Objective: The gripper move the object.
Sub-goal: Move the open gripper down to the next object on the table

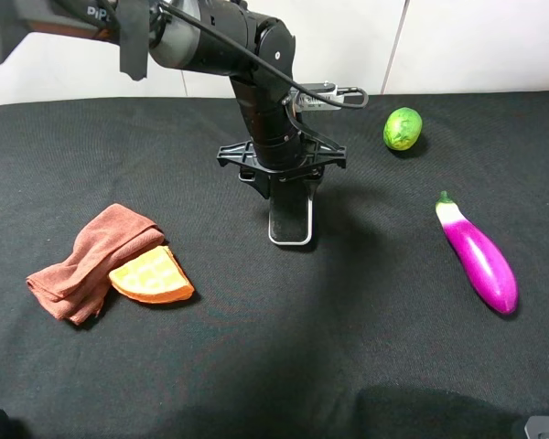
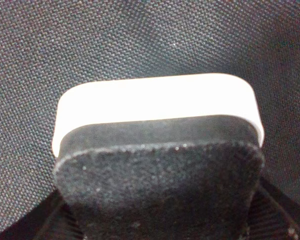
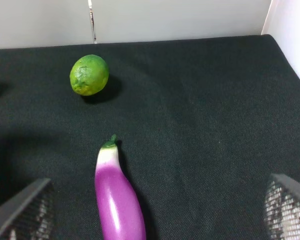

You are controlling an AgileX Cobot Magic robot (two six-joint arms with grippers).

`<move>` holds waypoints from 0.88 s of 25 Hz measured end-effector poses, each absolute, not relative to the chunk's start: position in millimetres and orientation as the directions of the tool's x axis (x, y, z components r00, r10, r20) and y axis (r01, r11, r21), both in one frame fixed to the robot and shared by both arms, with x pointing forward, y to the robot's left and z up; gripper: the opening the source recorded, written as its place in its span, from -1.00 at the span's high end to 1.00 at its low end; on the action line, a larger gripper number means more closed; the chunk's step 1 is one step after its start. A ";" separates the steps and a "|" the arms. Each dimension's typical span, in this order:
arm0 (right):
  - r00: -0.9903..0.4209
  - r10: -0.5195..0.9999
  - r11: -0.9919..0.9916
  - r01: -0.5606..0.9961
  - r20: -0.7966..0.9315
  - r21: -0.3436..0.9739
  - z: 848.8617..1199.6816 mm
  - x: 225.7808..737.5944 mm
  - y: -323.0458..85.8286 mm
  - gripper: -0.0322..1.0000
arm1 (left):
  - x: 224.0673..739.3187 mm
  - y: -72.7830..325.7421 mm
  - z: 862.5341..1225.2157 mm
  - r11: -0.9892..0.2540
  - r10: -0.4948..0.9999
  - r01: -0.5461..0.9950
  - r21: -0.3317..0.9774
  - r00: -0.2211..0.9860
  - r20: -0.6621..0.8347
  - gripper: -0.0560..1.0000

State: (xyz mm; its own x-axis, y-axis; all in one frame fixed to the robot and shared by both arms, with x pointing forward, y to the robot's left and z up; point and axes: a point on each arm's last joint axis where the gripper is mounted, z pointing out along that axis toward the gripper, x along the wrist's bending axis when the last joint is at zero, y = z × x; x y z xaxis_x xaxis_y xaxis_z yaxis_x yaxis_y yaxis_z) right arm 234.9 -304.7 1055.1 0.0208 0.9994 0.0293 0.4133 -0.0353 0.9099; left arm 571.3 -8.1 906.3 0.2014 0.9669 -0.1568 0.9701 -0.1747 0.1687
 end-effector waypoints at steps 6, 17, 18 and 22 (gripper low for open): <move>0.021 0.999 -0.035 0.413 0.029 0.910 1055.1 234.9 -304.7 -0.29 | 571.1 -8.0 906.2 -0.185 0.965 0.968 0.168 0.211 -0.154 -0.36; 0.021 0.999 -0.035 0.413 0.029 0.910 1055.1 234.9 -304.7 -0.29 | 579.1 5.5 943.4 -0.180 0.958 0.955 0.237 0.225 -0.178 -0.35; 0.021 0.999 -0.035 0.413 0.029 0.910 1055.1 234.9 -304.7 -0.29 | 580.5 7.7 948.3 -0.177 0.958 0.953 0.246 0.224 -0.180 -0.35; 0.021 0.999 -0.035 0.413 0.029 0.910 1055.1 234.9 -304.7 -0.29 | 583.2 14.2 956.2 -0.169 0.960 0.953 0.251 0.217 -0.179 -0.34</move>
